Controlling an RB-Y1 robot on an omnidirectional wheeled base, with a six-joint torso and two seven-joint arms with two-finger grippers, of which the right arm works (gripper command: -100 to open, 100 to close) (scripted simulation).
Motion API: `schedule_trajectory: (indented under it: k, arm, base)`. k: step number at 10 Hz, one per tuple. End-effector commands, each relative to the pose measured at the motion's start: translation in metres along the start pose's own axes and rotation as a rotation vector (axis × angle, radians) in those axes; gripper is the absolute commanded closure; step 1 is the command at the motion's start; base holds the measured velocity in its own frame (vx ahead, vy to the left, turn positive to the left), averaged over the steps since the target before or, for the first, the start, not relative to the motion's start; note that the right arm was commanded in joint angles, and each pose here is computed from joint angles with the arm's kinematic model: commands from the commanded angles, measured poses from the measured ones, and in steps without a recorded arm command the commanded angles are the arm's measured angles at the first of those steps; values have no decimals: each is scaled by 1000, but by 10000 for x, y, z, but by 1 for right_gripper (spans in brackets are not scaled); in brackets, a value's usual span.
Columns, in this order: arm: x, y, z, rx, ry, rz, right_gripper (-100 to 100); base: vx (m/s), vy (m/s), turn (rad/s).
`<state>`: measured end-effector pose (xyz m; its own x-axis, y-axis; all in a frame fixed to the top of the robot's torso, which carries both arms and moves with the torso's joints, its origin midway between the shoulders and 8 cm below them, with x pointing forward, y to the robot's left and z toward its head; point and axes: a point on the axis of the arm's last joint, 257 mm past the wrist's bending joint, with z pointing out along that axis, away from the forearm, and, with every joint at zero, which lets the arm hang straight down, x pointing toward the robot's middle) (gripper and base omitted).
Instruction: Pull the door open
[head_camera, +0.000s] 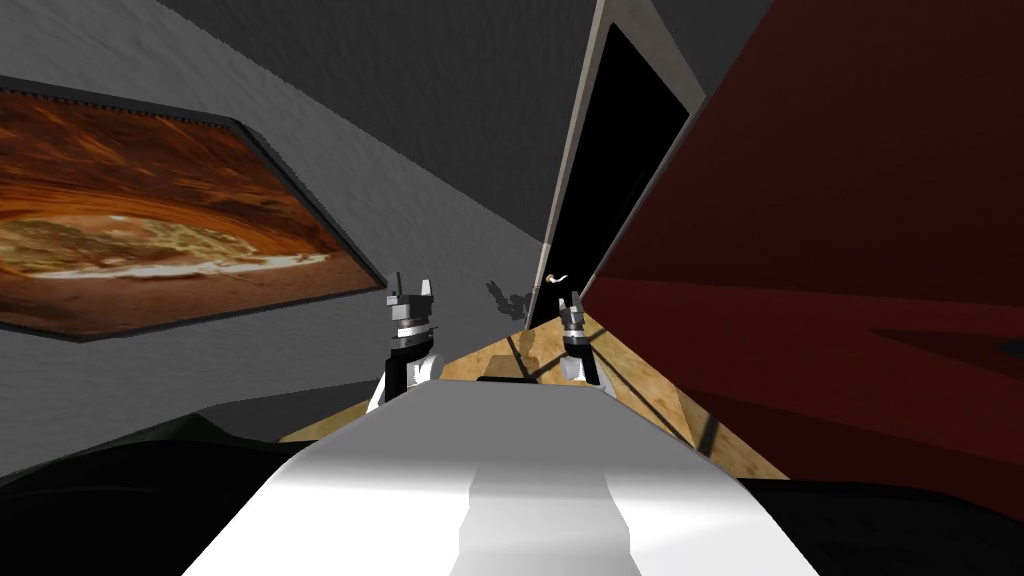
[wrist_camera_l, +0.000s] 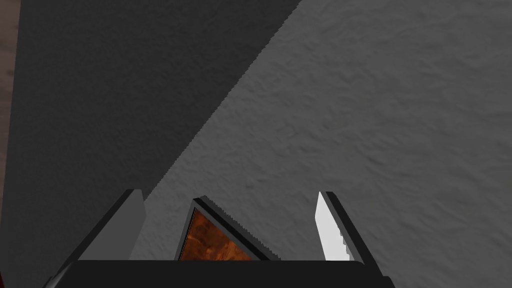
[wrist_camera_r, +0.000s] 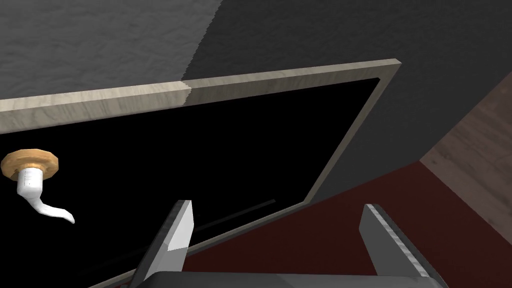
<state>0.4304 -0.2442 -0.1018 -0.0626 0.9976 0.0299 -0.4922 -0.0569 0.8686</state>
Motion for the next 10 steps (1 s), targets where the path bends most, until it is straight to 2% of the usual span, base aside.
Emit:
schedule_trajectory:
  k: [1, 5, 7, 9, 10]
  arm:
    - [-15, -152, -8, 26, 4, 3, -100]
    - [-44, -518, -39, 87, 14, 9, -100]
    - [-65, -649, -68, 112, 14, 8, -100]
    - [-92, -814, -87, 140, 17, 7, -100]
    - [-98, -840, -101, 146, 16, 7, -100]
  base:
    - [53, -108, 154]
    - [64, -132, 162]
    - [34, -78, 63]
    - [33, -97, 170]
    - [35, -83, 46]
